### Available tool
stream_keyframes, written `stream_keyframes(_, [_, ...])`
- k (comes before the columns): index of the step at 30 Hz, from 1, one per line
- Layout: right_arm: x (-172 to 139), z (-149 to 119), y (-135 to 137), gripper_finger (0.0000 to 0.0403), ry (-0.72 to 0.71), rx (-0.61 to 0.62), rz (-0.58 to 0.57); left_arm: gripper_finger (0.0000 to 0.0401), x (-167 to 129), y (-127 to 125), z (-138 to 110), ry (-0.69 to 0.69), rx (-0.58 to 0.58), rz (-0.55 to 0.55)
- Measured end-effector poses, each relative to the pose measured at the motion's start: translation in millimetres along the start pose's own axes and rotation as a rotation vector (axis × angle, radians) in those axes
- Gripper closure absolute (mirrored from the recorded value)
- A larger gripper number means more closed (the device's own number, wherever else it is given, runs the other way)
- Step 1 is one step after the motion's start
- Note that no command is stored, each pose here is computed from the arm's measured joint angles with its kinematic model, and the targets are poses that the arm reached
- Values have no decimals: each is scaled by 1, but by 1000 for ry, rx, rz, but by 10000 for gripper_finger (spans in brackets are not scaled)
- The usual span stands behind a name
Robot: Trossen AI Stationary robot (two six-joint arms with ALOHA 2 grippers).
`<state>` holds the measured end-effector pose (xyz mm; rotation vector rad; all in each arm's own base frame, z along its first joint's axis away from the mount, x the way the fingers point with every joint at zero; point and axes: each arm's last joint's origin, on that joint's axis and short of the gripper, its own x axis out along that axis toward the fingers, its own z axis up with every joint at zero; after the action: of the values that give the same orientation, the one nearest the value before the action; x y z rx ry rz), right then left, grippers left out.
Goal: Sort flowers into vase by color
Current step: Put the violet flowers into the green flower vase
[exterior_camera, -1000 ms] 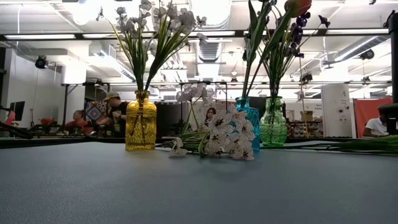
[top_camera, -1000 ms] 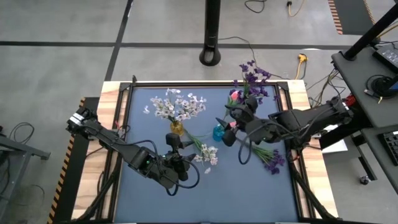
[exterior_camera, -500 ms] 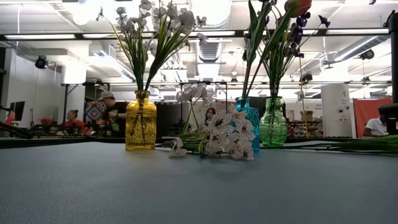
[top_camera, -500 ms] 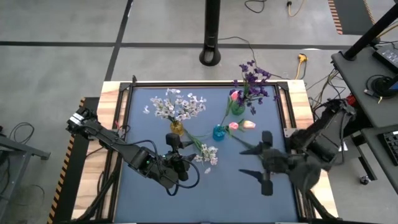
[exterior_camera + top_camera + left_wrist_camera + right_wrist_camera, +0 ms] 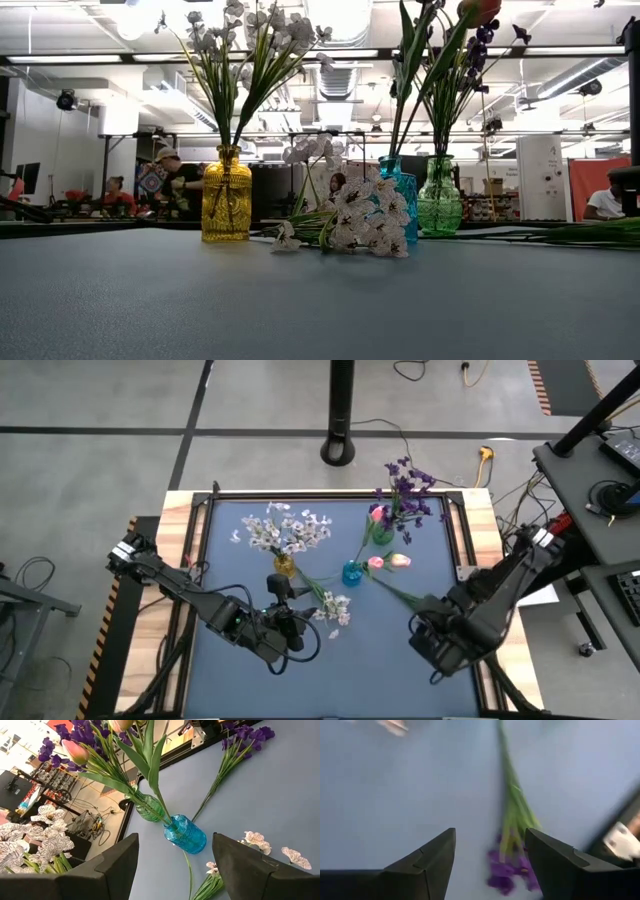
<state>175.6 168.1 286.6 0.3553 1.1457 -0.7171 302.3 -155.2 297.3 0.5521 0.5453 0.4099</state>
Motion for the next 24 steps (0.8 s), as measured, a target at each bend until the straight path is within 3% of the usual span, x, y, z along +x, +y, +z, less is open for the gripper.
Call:
stream_keyframes(6, [53,-4,-14,151,120,56,-166,166,0,0,0,-2,-2,0])
stream_keyframes(13, [108,12,-21,144,173,48,-147,166,0,0,0,-3,-3,0])
stream_keyframes(20, [140,31,-38,155,211,31,-171,166,0,0,0,-3,-4,0])
stream_keyframes(24, [153,35,-39,156,246,0,-89,166,0,0,0,-3,-4,0])
